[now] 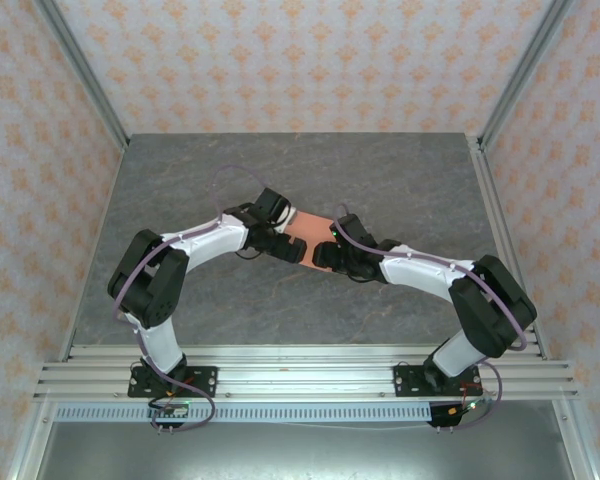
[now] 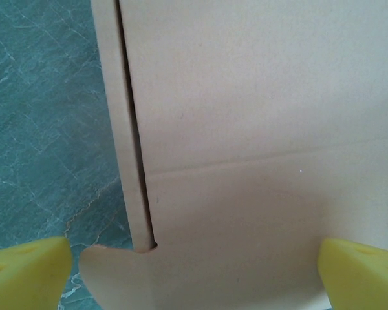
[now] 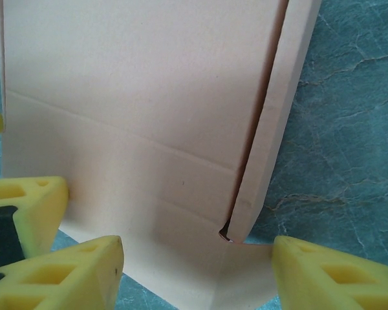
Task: Fold the paper box
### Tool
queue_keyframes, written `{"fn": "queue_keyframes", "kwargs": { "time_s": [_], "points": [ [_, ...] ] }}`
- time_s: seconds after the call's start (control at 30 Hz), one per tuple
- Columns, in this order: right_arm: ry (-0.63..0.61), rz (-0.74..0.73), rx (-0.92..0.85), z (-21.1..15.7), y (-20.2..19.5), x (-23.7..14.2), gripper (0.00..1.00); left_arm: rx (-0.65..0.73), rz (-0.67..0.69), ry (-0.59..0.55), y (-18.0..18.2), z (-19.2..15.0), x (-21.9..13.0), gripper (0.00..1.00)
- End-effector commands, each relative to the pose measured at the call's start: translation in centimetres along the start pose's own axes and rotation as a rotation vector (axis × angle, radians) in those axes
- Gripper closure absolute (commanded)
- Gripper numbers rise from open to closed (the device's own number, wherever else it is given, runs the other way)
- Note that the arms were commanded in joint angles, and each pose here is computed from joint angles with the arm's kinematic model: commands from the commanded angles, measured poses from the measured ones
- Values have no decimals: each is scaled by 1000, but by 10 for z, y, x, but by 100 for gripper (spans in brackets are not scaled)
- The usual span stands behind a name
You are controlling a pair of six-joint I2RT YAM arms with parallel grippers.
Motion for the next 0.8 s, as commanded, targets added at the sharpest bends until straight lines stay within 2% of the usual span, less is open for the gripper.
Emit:
{"fn": "queue_keyframes", "kwargs": {
  "time_s": [0.0, 0.33, 0.47, 0.77],
  "points": [
    [-3, -11, 0, -3, -3, 0, 37, 7, 5, 19, -5, 2, 0, 3],
    [-21, -44, -58, 4, 1, -5, 30, -19, -19, 55, -7, 2, -1, 0],
    [-12, -44, -57, 3, 1, -3, 30, -33, -47, 87, -11, 0, 3, 0],
    [16, -33, -41, -2, -1, -1, 31, -66, 2, 186, -11, -11, 1, 0]
  ]
}}
Point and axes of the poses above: each hand's point on the last joint's axis, 136 mm out from that joint toward the fingers, its own x axis out along the fingers, its own y axis along the line the jaws close on, z = x × y, the point moved 7 cm from there along -x, back along the fingers, and after that the axes turned 11 degrees about x, right-handed, at the moved point
